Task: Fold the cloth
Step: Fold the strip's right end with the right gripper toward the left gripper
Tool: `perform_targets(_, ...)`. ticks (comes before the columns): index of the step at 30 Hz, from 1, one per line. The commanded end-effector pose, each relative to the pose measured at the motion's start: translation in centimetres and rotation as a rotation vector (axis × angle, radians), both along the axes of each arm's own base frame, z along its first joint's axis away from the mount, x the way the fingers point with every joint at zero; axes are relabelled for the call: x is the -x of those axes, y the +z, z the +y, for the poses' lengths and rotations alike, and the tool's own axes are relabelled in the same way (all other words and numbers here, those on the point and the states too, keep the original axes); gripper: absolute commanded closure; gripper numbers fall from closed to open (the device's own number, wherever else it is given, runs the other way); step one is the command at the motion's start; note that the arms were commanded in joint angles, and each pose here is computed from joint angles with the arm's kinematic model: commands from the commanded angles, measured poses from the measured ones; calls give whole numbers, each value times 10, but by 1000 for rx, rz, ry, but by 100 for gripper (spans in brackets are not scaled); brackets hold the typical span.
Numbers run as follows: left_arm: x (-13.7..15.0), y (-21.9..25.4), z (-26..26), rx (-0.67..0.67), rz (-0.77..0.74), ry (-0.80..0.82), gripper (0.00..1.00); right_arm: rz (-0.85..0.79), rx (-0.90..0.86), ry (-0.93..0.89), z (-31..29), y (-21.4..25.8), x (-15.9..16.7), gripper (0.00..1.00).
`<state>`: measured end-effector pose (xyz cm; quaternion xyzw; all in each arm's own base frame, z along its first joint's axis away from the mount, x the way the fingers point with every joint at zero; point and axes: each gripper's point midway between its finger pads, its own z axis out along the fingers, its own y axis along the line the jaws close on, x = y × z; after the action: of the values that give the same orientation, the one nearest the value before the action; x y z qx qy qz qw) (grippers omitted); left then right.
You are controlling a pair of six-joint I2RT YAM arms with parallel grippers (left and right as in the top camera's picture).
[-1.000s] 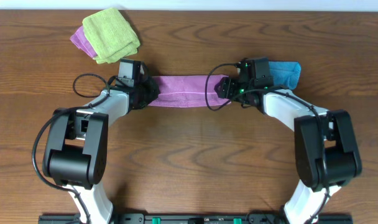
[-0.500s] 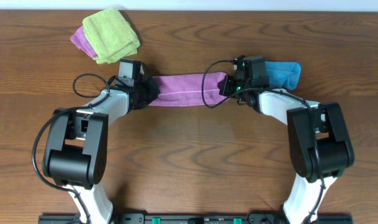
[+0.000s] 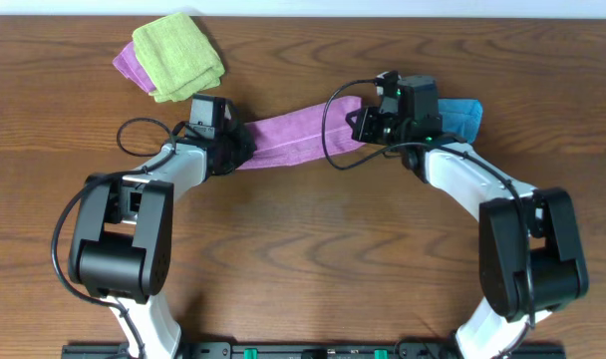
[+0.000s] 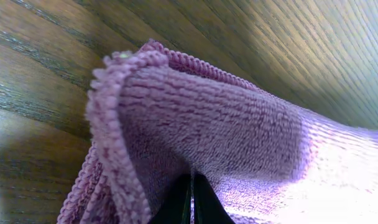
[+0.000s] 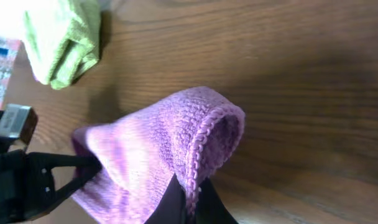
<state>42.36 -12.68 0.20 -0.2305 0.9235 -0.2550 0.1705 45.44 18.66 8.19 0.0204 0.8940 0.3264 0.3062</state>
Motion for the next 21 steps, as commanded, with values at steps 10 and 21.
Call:
perform_targets(10, 5, -14, 0, -1, 43, -10, 94, -116, -43, 126, 70, 30, 17, 98)
perform_targets(21, 2, 1, -1, -5, 6, -50, 94, -156, -3, 154, 113, 35, 26, 99)
